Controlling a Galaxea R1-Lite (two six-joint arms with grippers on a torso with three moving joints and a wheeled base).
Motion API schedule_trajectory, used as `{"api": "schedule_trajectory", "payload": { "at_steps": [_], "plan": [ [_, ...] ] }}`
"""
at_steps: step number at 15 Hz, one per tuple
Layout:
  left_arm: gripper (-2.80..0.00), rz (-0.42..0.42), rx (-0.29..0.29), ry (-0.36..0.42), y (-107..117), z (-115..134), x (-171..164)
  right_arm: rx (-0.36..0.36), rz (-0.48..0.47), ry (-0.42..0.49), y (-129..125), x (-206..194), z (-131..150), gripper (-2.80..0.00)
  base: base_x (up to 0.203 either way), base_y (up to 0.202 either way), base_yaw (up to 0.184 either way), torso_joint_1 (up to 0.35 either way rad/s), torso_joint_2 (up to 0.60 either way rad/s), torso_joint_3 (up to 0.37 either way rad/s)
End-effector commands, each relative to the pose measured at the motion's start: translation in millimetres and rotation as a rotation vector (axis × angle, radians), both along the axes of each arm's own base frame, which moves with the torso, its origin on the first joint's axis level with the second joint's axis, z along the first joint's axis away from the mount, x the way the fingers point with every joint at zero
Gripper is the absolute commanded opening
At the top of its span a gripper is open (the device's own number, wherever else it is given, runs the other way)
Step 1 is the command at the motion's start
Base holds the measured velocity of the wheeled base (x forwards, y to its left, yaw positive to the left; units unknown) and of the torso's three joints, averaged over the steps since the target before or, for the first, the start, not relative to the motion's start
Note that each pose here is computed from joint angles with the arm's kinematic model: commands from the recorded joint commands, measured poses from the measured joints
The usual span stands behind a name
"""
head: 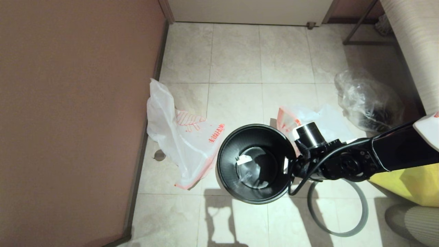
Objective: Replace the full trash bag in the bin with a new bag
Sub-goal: Pick up a new trash bag
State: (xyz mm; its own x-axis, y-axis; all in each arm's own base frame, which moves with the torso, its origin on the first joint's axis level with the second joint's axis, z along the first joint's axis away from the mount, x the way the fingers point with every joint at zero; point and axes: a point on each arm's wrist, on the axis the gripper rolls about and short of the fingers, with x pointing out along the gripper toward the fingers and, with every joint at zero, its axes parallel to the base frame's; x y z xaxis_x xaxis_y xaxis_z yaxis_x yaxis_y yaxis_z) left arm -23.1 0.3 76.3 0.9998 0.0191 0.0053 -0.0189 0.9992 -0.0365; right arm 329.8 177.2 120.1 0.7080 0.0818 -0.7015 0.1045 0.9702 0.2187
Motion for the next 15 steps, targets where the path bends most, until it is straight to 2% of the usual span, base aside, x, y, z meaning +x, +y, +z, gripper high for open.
{"api": "schedule_trajectory", "payload": {
  "at_steps": [1,4,5,9,11,15],
  "plan": [
    [-2.80,0.001,0.000,0.001,0.0,0.1,0.1,-0.007,0.006,0.021,7.3,5.0,-11.5,-2.80,0.000,0.000,0.000,0.000,0.00,0.000],
    [-2.80,0.001,0.000,0.001,0.0,0.1,0.1,-0.012,0.003,0.025,7.0,5.6,-13.2,-2.80,0.000,0.000,0.000,0.000,0.00,0.000],
    [-2.80,0.001,0.000,0.001,0.0,0.1,0.1,-0.011,0.003,0.024,6.4,5.4,-12.3,0.00,0.000,0.000,0.000,0.000,0.00,0.000],
    [-2.80,0.000,0.000,0.001,0.0,0.0,0.1,0.003,0.007,-0.001,4.1,-1.5,2.2,0.00,0.000,0.000,0.000,0.000,0.00,0.000],
    [-2.80,0.000,0.000,0.002,0.0,-0.2,0.2,0.013,0.010,-0.015,-3.4,-14.7,20.8,0.00,0.000,0.000,0.000,0.000,0.00,0.000],
    [-2.80,0.001,0.000,0.001,0.0,-0.1,0.1,0.019,0.012,0.040,-24.9,-61.7,64.2,0.00,0.000,0.000,0.000,0.000,0.00,0.000]
  ]
}}
